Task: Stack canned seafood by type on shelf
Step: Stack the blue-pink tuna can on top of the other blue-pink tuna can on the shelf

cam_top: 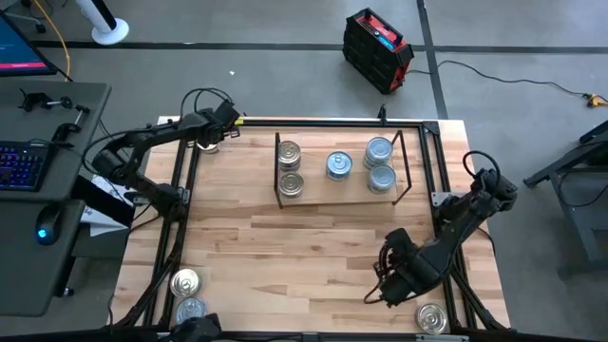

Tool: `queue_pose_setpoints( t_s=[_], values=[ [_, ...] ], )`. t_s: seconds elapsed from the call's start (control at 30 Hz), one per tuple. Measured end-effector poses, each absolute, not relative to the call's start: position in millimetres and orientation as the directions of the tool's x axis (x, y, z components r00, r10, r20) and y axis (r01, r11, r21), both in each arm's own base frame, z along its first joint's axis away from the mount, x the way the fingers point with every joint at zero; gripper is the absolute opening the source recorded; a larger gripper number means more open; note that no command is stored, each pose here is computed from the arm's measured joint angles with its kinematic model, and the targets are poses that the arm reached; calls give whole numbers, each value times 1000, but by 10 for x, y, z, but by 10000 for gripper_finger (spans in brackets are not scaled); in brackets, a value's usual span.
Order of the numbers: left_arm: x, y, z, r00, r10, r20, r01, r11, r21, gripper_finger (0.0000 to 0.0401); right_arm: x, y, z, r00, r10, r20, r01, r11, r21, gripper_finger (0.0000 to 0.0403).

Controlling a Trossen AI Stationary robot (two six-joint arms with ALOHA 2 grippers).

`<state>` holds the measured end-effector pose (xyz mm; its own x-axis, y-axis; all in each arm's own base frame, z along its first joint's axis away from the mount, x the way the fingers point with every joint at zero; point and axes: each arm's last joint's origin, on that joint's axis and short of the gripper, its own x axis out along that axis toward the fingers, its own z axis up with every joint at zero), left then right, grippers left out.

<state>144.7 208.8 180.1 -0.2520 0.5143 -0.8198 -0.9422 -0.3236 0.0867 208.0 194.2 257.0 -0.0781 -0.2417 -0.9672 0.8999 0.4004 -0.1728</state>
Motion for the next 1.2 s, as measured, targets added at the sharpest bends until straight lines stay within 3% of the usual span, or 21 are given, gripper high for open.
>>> queue_pose_setpoints(
  t_s=[0.07, 0.17, 0.27, 0.6, 0.97, 1.2],
  values=[
    [1465, 2093, 1769, -284, 524, -803, -935, -338, 110, 0, 2091, 1993, 2561, -5, -252, -968, 910, 400, -109, 23],
    [1480, 2098, 1730, -311, 526, -792, -927, -351, 131, 0, 2099, 2035, 2541, 27, -252, -967, 930, 360, -68, 22],
    [1504, 2101, 1663, -325, 509, -797, -921, -362, 143, 0, 2098, 2057, 2530, 43, -259, -965, 929, 366, -57, 5],
    [1571, 2032, 1489, -389, 446, -806, -911, -313, 266, 0, 2105, 2060, 2529, 79, -285, -955, 916, 398, -43, 3],
    [1868, 1257, 1488, -446, 353, -823, -808, 236, 540, 0, 2121, 2043, 2536, 135, -338, -931, 890, 454, -35, 1],
    [1949, 495, 1378, -413, 403, -816, -764, 333, 552, 0, 2123, 2045, 2536, 138, -337, -931, 862, 505, -55, 0]
  ],
)
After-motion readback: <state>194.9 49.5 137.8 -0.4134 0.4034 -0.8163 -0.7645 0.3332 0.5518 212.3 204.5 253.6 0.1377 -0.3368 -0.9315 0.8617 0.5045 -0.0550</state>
